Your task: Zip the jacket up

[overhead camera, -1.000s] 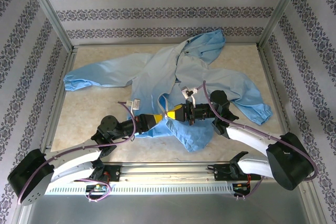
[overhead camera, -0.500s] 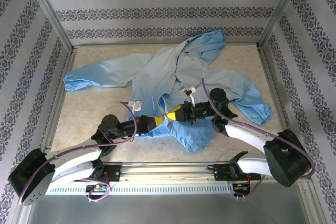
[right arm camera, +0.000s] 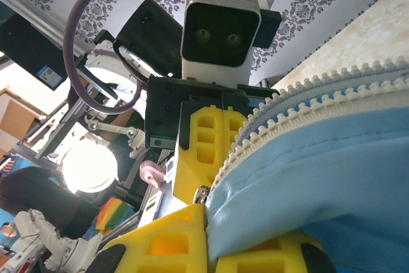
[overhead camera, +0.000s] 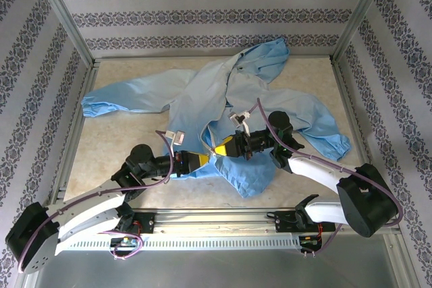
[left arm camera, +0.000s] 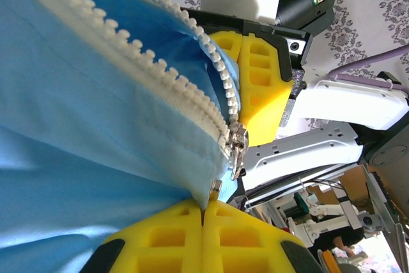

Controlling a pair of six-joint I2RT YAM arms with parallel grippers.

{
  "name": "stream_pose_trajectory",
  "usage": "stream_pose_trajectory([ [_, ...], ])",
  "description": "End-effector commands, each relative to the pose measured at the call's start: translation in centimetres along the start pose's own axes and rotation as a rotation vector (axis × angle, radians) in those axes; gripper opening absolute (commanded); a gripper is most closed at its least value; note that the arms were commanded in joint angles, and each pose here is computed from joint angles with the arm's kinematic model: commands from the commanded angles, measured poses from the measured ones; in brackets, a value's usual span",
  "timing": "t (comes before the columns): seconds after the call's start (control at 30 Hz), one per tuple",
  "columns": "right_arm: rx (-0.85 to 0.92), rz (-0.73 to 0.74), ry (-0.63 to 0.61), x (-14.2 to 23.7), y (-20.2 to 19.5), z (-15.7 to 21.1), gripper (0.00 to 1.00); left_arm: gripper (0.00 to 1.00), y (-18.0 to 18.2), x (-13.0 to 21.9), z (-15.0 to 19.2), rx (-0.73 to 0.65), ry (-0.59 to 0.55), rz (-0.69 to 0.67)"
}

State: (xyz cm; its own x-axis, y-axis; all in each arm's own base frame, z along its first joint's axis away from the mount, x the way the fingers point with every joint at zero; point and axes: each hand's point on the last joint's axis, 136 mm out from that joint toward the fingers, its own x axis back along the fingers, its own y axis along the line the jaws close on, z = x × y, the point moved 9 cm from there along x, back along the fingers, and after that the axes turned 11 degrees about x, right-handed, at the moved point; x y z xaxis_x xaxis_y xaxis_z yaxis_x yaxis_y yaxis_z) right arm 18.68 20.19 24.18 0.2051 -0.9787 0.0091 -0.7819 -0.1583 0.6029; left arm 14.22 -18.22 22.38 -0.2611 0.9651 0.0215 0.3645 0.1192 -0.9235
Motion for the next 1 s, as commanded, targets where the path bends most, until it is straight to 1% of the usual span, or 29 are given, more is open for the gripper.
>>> stream_pose_trajectory([
  [0.0, 0.091, -0.018, -0.016, -0.1, 0.5, -1.1, 0.00, 0.05, -0.1, 0.2, -0.2, -0.012, -0.009, -0.018],
  [0.03, 0.089, -0.019, -0.015, -0.2, 0.5, -0.9, 0.00, 0.06, -0.1, 0.1, -0.3, -0.008, -0.014, -0.009],
  [0.07, 0.086, -0.021, -0.012, -0.3, 0.4, -0.8, 0.00, 0.10, -0.1, 0.1, -0.3, -0.003, -0.020, -0.003],
  [0.13, 0.082, -0.021, -0.011, -0.5, 0.3, -0.6, 0.00, 0.21, -0.1, 0.2, -0.4, 0.011, -0.038, 0.005],
  [0.17, 0.083, -0.023, -0.010, -0.6, 0.3, -0.6, 0.00, 0.28, -0.1, 0.2, -0.4, 0.017, -0.052, 0.012],
  [0.23, 0.085, -0.023, -0.010, -0.7, 0.3, -0.6, 0.00, 0.37, -0.1, 0.4, -0.5, 0.029, -0.080, 0.028],
  [0.27, 0.086, -0.023, -0.009, -0.8, 0.3, -0.5, 0.00, 0.41, -0.2, 0.5, -0.6, 0.035, -0.096, 0.039],
  [0.4, 0.086, -0.028, -0.005, -1.0, 0.3, -0.5, 0.00, 0.44, -0.3, 0.7, -0.8, 0.054, -0.131, 0.060],
  [0.57, 0.088, -0.028, -0.004, -1.3, 0.3, -0.3, 0.00, 0.43, -0.1, 0.6, -0.9, 0.074, -0.156, 0.079],
  [0.73, 0.087, -0.019, -0.006, -1.4, 0.1, -0.1, 0.00, 0.40, -0.3, 0.1, -1.2, 0.089, -0.144, 0.123],
  [0.87, 0.088, -0.014, -0.008, -1.4, 0.0, 0.0, 0.00, 0.31, -0.2, -0.2, -1.3, 0.095, -0.136, 0.133],
  [0.93, 0.087, -0.016, -0.004, -1.4, -0.1, 0.0, 0.00, 0.23, -0.2, -0.3, -1.3, 0.090, -0.128, 0.134],
  [0.97, 0.084, -0.016, -0.003, -1.4, -0.1, 0.1, 0.00, 0.17, -0.2, -0.3, -1.3, 0.088, -0.123, 0.131],
])
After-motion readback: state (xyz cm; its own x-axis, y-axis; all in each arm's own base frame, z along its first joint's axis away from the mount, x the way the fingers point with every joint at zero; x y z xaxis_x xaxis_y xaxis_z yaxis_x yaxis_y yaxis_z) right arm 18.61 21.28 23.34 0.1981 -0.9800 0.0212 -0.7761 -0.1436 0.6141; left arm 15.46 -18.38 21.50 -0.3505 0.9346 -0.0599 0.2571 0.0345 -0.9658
